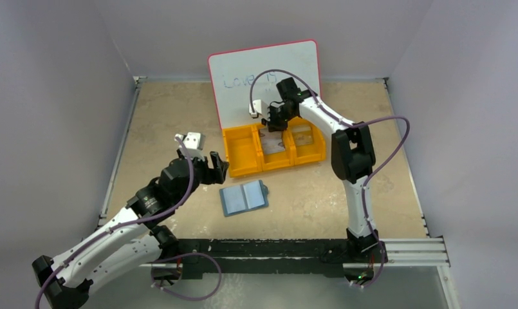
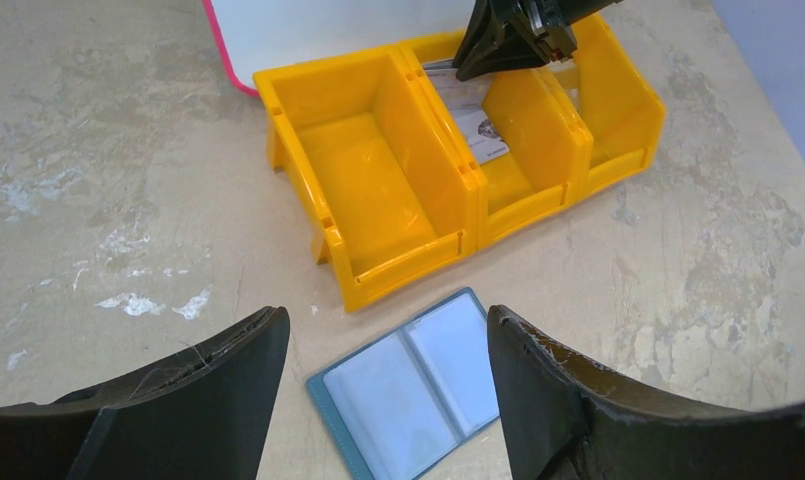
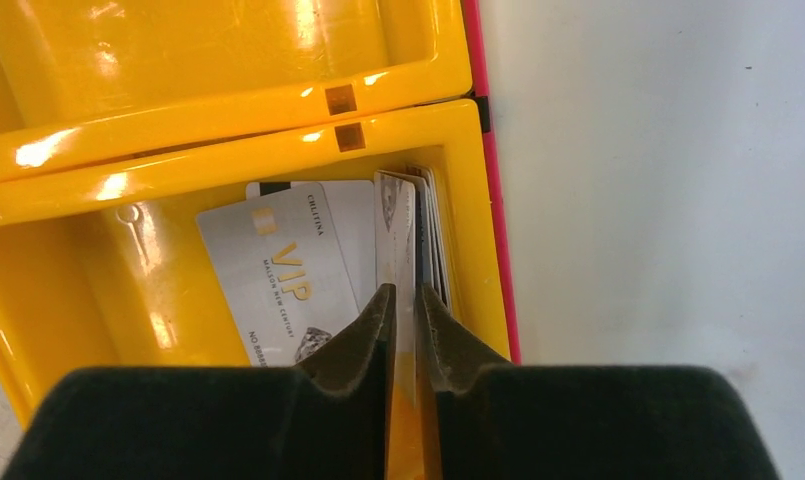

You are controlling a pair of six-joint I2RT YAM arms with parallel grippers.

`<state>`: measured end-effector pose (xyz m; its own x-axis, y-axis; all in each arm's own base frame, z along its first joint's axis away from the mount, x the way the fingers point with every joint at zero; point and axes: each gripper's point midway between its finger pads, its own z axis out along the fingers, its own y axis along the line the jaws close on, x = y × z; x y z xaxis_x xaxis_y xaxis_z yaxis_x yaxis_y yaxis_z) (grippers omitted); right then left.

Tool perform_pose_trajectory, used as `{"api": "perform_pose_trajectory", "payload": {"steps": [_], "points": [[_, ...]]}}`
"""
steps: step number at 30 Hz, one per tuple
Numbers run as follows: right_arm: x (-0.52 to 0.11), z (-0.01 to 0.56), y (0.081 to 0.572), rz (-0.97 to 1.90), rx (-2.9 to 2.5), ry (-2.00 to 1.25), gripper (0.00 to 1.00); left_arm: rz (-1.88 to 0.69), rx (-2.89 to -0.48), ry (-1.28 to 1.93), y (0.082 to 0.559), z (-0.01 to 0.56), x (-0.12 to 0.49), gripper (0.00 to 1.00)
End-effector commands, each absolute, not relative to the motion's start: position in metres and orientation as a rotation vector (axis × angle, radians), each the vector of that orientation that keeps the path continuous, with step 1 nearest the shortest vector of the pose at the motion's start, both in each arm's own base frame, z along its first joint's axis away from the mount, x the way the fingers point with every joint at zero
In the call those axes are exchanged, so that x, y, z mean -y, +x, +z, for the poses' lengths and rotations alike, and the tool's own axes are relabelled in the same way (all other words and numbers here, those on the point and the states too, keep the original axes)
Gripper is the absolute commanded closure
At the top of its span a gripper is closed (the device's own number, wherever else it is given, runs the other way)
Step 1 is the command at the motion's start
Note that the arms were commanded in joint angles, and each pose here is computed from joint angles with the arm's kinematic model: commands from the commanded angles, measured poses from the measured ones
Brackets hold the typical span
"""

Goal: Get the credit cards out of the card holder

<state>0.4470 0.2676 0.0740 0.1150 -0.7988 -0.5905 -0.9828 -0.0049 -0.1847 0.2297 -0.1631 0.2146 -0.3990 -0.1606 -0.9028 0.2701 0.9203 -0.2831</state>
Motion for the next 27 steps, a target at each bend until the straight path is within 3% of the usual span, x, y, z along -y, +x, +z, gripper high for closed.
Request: {"api": "perform_pose_trajectory", "payload": {"steps": [1,15,20,22,24,27], "points": [[-0.270,0.107,0.460,0.375,-1.669,-1.794,0.84,-0.468,-1.890,0.064,0.234,0.226,0.162,0.28],[-0.269,0.225,0.463,0.254,-1.539,-1.404,0.81,-0.410,-1.927,-0.110,0.240,0.209,0.148,0.29],[-0.266,0.277,0.416,0.467,-1.547,-1.034,0.76,-0.303,-1.963,-0.324,0.243,0.184,0.125,0.27],[-0.266,0.274,0.385,0.594,-1.551,-0.969,0.74,-0.282,-1.998,-0.379,0.241,0.170,0.122,0.27],[-0.262,0.271,0.359,0.710,-1.574,-0.841,0.64,-0.270,-2.038,-0.423,0.237,0.156,0.121,0.26],[-0.245,0.242,0.329,0.811,-1.682,-0.613,0.63,-0.283,-2.073,-0.482,0.231,0.141,0.121,0.26]]}}
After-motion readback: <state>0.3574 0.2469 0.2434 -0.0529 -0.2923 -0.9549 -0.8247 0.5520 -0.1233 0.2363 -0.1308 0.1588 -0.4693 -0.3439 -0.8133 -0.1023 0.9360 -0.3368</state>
